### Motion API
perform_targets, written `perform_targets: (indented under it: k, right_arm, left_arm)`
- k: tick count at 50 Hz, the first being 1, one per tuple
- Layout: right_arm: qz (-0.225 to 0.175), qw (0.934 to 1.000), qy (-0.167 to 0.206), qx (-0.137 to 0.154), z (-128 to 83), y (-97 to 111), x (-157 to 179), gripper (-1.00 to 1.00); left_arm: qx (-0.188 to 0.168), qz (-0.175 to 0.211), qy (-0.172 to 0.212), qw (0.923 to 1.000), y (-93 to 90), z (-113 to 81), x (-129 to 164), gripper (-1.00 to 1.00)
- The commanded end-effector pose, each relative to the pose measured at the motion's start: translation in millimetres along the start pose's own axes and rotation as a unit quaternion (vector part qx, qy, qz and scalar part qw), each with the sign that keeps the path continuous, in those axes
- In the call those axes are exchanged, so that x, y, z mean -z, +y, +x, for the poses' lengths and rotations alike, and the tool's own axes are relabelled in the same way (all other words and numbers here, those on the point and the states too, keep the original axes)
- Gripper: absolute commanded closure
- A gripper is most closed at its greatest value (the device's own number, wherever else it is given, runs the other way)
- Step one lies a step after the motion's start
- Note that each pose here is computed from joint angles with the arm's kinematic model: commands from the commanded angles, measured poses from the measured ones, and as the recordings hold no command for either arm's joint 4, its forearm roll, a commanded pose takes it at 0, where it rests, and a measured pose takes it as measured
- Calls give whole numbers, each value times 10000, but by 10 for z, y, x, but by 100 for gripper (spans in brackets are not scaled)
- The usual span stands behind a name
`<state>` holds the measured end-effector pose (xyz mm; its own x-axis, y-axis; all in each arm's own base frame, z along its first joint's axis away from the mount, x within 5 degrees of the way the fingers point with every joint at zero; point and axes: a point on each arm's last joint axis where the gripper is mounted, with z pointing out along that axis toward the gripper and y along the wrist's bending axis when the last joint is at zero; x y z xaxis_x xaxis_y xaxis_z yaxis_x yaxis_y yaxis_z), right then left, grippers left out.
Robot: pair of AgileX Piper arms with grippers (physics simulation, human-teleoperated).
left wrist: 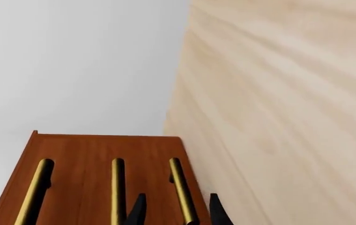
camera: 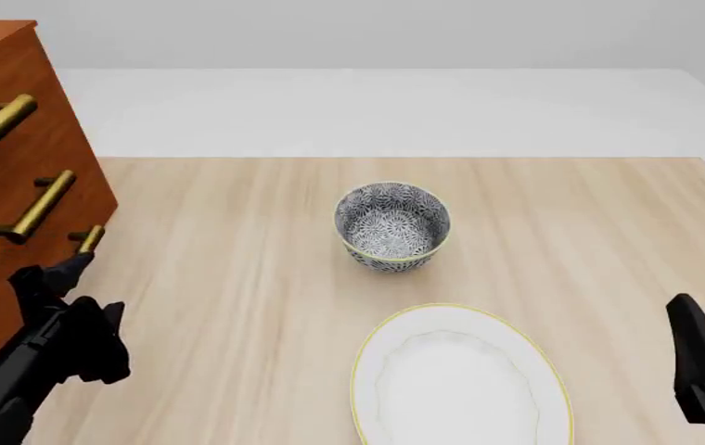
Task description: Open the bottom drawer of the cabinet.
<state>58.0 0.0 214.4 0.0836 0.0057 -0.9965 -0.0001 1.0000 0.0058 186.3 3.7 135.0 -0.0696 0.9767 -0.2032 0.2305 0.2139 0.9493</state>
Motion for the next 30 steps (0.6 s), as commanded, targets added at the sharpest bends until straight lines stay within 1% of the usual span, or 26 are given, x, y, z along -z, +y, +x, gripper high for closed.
perform_targets:
  k: [1,13,30]
  right_arm:
    - [1,10000,1,-1,0,0,0,-100]
    - [0,10000,0,2,0,0,0,-100]
    - [0,10000,-1,0,0,0,0,-100]
  left_arm:
    - [27,91,83,9999,-30,32,-73,-100]
    - [0,63,149,9999,-17,60,-148,-100]
    - [-14,183,261,9995,-66,111,-263,-100]
